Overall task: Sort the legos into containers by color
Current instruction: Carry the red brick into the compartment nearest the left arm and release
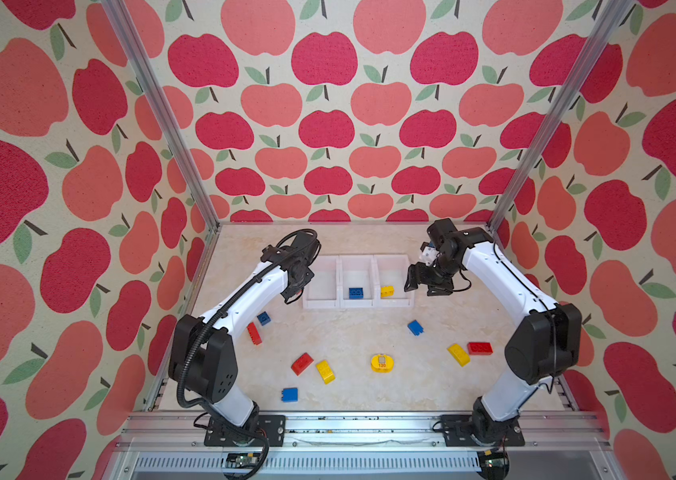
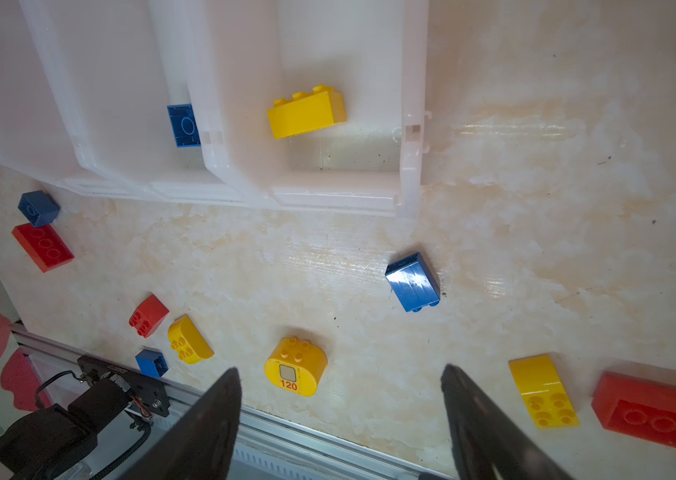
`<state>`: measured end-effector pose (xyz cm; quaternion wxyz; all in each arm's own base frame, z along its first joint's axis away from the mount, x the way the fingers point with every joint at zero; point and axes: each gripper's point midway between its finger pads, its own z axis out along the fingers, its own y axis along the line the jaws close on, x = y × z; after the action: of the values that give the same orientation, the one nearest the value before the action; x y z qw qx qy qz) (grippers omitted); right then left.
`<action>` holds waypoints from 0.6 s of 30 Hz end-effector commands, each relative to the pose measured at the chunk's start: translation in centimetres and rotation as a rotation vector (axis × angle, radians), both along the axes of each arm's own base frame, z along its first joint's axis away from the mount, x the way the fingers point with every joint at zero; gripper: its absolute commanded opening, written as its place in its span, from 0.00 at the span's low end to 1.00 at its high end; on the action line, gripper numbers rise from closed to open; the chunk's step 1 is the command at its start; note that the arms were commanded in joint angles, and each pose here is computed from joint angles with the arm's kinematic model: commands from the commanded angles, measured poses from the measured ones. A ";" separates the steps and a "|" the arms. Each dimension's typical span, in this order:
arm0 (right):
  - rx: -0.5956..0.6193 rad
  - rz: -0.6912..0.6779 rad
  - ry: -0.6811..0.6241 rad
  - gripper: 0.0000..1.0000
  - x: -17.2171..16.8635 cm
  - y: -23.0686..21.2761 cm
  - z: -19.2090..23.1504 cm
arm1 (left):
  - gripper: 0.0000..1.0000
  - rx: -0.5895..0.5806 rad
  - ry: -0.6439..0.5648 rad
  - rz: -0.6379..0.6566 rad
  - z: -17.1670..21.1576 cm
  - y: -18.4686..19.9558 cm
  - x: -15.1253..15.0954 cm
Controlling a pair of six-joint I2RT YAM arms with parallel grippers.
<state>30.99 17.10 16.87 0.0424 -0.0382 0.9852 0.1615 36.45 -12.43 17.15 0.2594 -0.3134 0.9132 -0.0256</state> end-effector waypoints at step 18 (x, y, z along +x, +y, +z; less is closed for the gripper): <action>0.026 -0.060 -0.015 0.79 -1.5 -1.0 0.8 | 0.26 0.106 0.048 -0.490 -4.3 -8.6 6.3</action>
<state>29.92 16.34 17.19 0.0502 -0.0211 0.9845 0.1670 42.16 -19.95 12.77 0.2406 -0.1004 0.9651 -0.0225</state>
